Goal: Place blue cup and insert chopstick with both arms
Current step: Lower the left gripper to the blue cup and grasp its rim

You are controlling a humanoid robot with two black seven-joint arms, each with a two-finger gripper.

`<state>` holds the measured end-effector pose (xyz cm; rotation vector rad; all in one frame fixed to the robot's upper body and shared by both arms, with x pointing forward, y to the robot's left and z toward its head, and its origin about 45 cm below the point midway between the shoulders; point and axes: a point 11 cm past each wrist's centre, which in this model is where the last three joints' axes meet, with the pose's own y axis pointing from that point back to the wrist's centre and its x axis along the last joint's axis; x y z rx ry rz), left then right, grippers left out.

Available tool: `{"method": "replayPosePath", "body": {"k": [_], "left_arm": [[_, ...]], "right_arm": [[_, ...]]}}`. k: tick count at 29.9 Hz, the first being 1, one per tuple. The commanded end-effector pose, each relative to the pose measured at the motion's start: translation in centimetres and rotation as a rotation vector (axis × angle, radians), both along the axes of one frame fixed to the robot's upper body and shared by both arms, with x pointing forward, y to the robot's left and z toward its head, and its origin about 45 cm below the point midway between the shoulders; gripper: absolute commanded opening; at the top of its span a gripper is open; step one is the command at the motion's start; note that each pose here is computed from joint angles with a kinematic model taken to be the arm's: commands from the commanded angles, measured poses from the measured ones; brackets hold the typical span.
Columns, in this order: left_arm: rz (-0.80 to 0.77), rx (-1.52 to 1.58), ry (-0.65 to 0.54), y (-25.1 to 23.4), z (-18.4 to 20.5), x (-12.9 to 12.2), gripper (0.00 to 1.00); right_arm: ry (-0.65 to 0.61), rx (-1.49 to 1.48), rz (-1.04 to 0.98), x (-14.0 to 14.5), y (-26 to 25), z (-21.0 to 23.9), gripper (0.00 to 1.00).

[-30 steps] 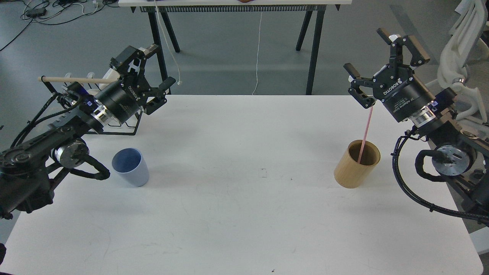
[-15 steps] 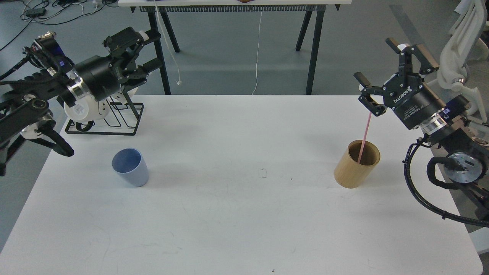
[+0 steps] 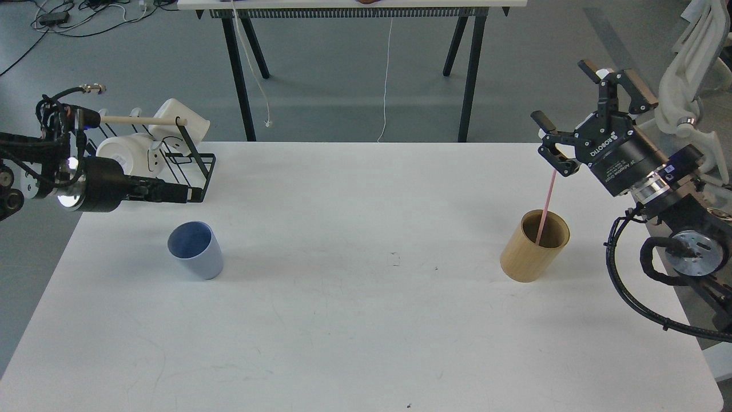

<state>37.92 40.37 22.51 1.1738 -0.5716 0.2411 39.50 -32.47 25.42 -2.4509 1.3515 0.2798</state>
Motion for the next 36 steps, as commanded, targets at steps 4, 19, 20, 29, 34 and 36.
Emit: {"method": "replayPosePath", "body": {"k": [4, 19, 20, 29, 34, 36], "left_arm": [[0.051, 0.047, 0.043, 2.8, -2.8, -2.0, 0.99], [0.063, 0.057, 0.058, 2.3, -6.0, -1.7, 0.77], [0.063, 0.056, 0.059, 2.2, -6.1, -1.8, 0.76], [0.066, 0.055, 0.070, 2.2, -7.1, -2.4, 0.68], [0.070, 0.050, 0.073, 2.3, -7.4, -2.6, 0.59], [0.070, 0.050, 0.071, 2.3, -7.3, -2.6, 0.49]], "right_arm": [[0.002, 0.000, 0.002, 0.0, 0.1, -0.1, 0.99], [0.003, -0.004, -0.003, -0.1, -0.2, -0.1, 0.99], [0.003, -0.004, -0.003, -0.1, -0.2, -0.1, 0.99], [0.003, -0.004, -0.003, -0.1, -0.2, -0.1, 0.99], [0.004, -0.004, -0.003, -0.1, -0.2, -0.2, 0.99], [0.004, -0.004, -0.003, -0.1, -0.2, -0.2, 0.99]]}}
